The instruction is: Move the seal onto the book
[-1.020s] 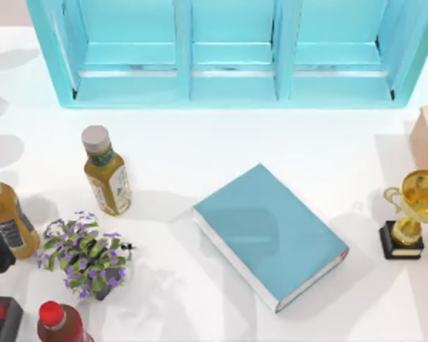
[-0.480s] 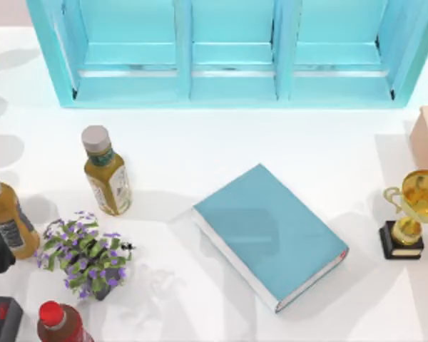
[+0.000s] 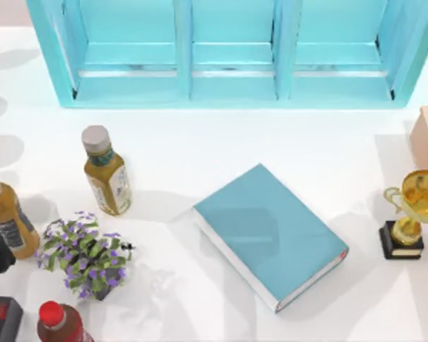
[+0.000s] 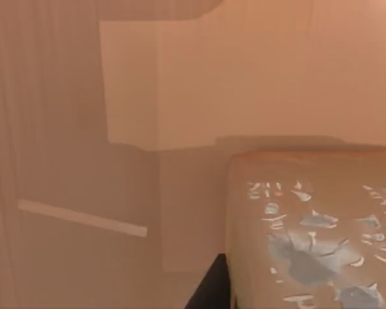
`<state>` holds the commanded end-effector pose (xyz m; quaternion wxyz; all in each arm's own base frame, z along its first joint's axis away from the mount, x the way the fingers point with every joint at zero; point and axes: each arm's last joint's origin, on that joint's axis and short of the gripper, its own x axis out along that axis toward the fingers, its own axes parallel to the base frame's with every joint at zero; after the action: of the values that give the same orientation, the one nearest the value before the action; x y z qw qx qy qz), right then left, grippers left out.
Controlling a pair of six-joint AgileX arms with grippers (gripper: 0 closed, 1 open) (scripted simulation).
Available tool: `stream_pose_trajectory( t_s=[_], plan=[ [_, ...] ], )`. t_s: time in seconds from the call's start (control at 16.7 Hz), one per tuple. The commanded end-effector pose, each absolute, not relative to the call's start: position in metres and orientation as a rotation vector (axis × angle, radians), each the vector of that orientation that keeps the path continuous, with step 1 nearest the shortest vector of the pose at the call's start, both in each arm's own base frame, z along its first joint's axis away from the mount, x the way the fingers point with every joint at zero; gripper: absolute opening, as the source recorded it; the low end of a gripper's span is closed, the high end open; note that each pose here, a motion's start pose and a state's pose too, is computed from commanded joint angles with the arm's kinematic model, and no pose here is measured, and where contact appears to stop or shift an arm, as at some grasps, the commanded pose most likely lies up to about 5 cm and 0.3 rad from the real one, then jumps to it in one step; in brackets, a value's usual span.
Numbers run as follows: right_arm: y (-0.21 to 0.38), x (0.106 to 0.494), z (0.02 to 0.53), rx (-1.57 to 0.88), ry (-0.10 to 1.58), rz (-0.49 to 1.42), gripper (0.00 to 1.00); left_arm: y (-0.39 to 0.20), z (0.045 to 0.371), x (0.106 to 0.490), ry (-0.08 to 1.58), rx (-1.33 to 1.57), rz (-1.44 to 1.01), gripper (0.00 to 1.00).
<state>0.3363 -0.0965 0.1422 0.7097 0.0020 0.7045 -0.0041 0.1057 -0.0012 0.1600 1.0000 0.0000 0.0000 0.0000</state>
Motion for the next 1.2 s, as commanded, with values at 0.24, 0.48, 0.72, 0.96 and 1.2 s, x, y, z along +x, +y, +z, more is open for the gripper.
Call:
stream_pose_trajectory(
  t_s=[0.24,0.48,0.72,0.96,1.2],
  plan=[
    [-0.096,0.337,0.143,0.006,1.561,-0.012,0.0,-0.001,0.16,0.106,0.0,0.0,0.0,1.0],
    [-0.094,0.353,0.163,0.085,1.522,-0.075,0.0,-0.001,0.16,0.106,0.0,0.0,0.0,1.0],
    [-0.079,0.376,0.207,0.201,1.451,-0.155,0.0,-0.001,0.16,0.106,0.0,0.0,0.0,1.0],
    [-0.024,0.375,0.252,0.183,1.464,-0.121,0.0,-0.001,0.16,0.106,0.0,0.0,0.0,1.0],
    [0.036,0.349,0.283,0.054,1.54,-0.037,0.0,-0.001,0.16,0.106,0.0,0.0,0.0,1.0]
  ],
)
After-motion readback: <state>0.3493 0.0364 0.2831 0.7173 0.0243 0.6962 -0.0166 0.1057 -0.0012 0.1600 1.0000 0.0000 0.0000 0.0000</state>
